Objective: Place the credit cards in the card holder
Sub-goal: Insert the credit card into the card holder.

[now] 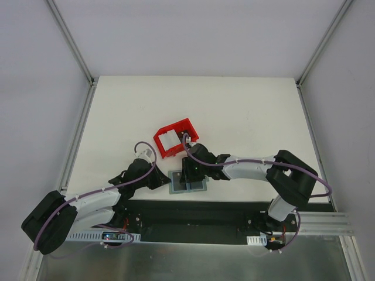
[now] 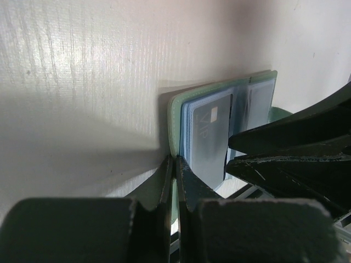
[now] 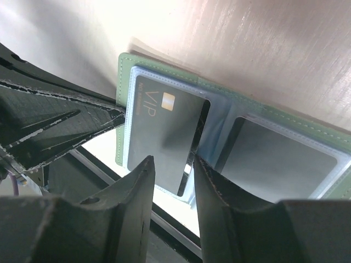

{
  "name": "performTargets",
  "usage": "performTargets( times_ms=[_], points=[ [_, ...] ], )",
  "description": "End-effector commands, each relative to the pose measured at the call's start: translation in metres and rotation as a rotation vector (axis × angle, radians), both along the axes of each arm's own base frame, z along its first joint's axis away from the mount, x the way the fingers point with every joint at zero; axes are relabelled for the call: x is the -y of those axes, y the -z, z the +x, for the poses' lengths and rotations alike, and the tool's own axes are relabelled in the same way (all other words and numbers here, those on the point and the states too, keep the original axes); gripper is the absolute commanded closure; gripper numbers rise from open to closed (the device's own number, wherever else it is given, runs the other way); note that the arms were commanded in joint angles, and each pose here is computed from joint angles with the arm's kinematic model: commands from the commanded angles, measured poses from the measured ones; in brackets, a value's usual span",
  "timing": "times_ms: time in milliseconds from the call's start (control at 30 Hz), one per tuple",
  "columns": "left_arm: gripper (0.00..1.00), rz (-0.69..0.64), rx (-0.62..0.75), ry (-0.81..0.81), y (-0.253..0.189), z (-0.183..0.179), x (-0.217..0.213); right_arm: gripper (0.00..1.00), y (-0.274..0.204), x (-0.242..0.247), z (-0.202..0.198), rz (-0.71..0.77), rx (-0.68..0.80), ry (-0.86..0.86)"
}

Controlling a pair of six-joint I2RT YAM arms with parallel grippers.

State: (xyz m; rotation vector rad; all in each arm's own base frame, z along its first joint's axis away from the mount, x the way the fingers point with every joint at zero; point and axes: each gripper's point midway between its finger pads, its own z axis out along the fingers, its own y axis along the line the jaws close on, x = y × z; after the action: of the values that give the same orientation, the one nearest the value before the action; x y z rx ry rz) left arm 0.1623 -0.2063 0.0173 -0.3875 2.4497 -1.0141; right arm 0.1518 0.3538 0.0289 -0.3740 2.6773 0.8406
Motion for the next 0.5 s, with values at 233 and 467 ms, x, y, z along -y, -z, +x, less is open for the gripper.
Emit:
performTargets(
  times_ms=[233,467],
  points=[
    [1.0,-0.006,0.025,0.007,-0.0039,-0.0028,-0.0028,0.57,-0.0214,-0.0031,0.0083,-0.015,0.08,-0.013],
    [1.0,-0.003,0.029,-0.001,-0.0038,-0.0021,-0.0042,0.52,-0.0273,0.0003,0.0133,-0.047,0.124,-0.01]
  ],
)
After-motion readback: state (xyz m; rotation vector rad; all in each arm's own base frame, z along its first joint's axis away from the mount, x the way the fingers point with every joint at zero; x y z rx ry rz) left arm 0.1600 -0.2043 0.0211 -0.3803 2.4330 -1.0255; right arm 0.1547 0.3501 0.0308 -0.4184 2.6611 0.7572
